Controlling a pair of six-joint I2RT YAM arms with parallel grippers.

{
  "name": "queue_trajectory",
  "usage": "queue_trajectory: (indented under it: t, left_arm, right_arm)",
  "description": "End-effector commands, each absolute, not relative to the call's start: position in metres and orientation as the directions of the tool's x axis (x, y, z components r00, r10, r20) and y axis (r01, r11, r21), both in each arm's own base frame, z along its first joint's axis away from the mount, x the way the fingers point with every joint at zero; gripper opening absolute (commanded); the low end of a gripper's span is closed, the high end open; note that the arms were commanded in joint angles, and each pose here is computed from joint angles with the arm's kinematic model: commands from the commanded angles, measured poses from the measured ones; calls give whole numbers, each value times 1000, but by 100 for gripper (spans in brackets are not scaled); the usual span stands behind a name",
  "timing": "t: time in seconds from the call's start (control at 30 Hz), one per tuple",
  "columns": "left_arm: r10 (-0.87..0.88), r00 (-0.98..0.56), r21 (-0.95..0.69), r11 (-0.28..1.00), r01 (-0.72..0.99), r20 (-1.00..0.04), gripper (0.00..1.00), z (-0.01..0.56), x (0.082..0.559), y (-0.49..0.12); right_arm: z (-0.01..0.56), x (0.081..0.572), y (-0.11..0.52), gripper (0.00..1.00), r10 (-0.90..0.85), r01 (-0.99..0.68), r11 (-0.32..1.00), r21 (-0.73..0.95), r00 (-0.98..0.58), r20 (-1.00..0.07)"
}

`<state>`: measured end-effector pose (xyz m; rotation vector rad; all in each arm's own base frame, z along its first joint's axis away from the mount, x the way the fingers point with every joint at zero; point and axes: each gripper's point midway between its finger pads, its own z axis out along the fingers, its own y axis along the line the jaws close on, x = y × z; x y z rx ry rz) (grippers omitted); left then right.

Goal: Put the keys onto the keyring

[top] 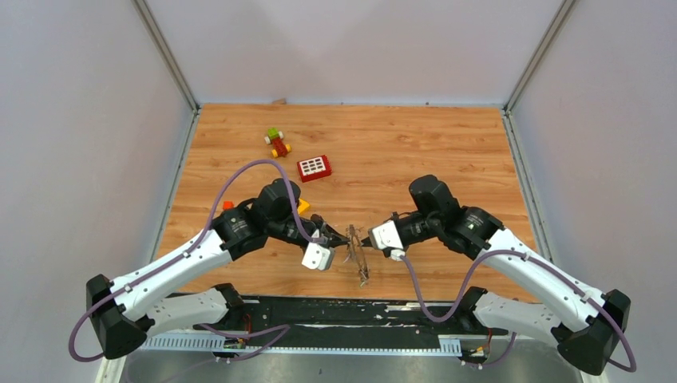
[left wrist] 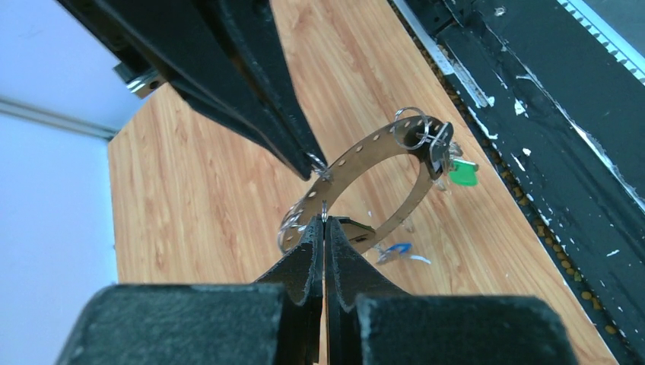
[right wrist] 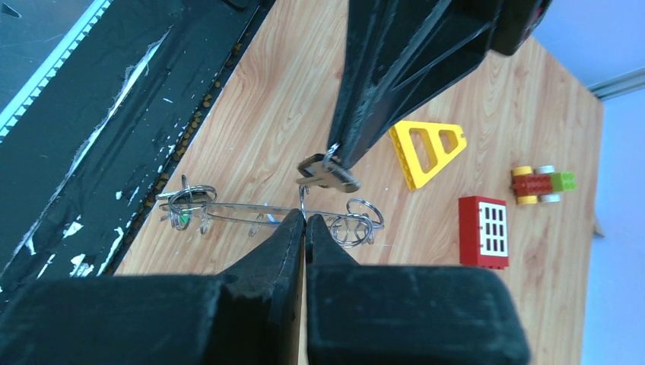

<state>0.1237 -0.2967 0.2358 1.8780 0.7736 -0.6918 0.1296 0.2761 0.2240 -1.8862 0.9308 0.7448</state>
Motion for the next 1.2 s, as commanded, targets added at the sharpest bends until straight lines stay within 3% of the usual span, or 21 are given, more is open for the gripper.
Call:
queue_trajectory:
  t: [0.0, 0.63, 1.17]
  left_arm:
    - [194, 700, 606, -378, 700, -687, 0, 236, 121, -306]
    - [237, 754, 669, -352, 655, -613, 0, 227, 130, -305]
    - [164, 773, 673, -403, 620, -613, 0, 224, 117, -307]
  right_arm:
    - [247, 129, 283, 0, -203, -754, -328, -568, 644, -738]
    - [221, 116, 287, 0, -198, -745, -450, -492, 621, -758]
    - [227, 115, 291, 0, -184, -760, -438, -480, 598, -780]
